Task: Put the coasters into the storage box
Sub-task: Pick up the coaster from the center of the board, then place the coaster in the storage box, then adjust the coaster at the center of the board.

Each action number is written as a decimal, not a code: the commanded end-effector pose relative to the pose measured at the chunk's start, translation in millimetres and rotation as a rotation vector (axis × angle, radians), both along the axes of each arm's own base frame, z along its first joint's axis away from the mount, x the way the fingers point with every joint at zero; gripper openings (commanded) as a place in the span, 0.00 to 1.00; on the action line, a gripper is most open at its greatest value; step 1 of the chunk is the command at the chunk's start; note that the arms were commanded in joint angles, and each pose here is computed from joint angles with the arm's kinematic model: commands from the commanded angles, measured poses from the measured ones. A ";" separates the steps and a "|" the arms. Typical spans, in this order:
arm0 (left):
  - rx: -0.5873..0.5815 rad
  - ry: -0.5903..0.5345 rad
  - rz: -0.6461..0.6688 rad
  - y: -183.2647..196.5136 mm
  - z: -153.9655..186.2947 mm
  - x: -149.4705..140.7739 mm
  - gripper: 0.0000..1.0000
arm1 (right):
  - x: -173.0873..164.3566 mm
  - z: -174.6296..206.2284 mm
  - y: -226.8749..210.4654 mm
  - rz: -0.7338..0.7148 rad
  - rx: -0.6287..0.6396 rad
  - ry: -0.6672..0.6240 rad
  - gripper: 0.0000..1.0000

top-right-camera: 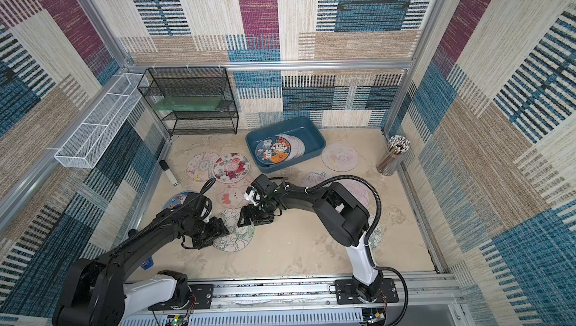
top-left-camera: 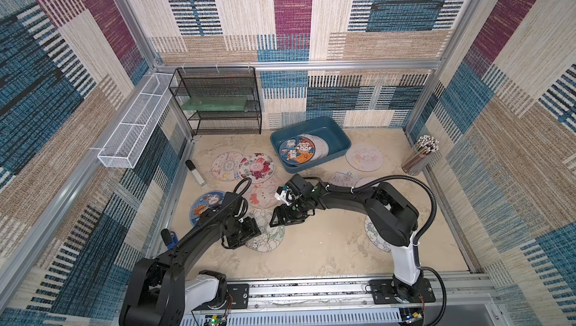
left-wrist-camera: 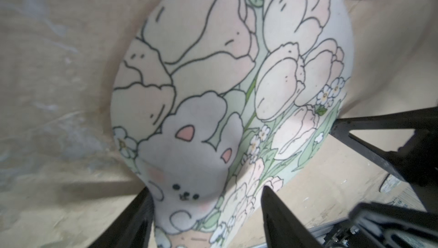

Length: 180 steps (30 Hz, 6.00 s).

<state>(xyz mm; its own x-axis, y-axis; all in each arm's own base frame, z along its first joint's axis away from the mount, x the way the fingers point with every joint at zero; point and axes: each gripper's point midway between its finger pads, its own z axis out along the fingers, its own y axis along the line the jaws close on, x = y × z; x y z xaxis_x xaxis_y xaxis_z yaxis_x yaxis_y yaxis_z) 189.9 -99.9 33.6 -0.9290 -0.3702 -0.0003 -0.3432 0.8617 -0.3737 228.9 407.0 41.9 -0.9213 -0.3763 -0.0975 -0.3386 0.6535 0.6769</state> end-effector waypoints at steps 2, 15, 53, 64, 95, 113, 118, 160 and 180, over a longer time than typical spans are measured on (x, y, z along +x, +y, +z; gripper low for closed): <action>0.024 -0.008 0.019 4.8 -0.1 0.5 0.57 | 1.4 -26.4 -25.9 -0.045 -0.145 0.007 0.82; 0.033 -0.003 0.020 6.2 5.3 0.8 0.07 | 3.0 -25.1 -27.0 -0.047 -0.130 0.014 0.82; -0.212 -0.445 -0.440 -131.2 208.3 215.9 0.00 | 17.6 57.8 -137.3 -0.359 -0.006 -0.122 0.97; -0.336 -0.548 -0.536 -208.4 204.6 305.3 0.00 | 13.2 54.2 -148.2 -0.420 -0.004 -0.116 0.96; 0.096 -0.466 -0.322 -144.3 89.3 373.9 0.76 | 30.0 63.7 -185.6 -0.570 -0.071 -0.141 0.95; 0.018 -0.563 -0.375 -148.7 175.1 308.8 0.81 | 101.5 60.1 -308.2 -0.829 -0.317 -0.240 0.95; -0.090 -0.524 -0.341 -149.6 165.7 271.0 0.82 | 142.1 64.9 -320.6 -0.815 -0.372 -0.321 0.95; -0.250 -0.328 -0.402 -197.9 89.0 172.4 0.85 | 217.5 -24.4 -311.8 -0.545 -0.393 -0.238 0.96; -0.246 -0.302 -0.397 -196.6 76.9 169.1 0.85 | 98.1 -39.6 -224.2 -0.253 -0.283 -0.022 0.97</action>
<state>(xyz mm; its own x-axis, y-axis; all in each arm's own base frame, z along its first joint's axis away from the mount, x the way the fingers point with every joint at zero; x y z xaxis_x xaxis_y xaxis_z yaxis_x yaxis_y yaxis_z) 358.6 -294.7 109.0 -0.9696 -0.0072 -0.2445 0.1455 0.7868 -0.5999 404.2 172.6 29.3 -0.9245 -0.1360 -0.3561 -0.2717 0.8903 0.3653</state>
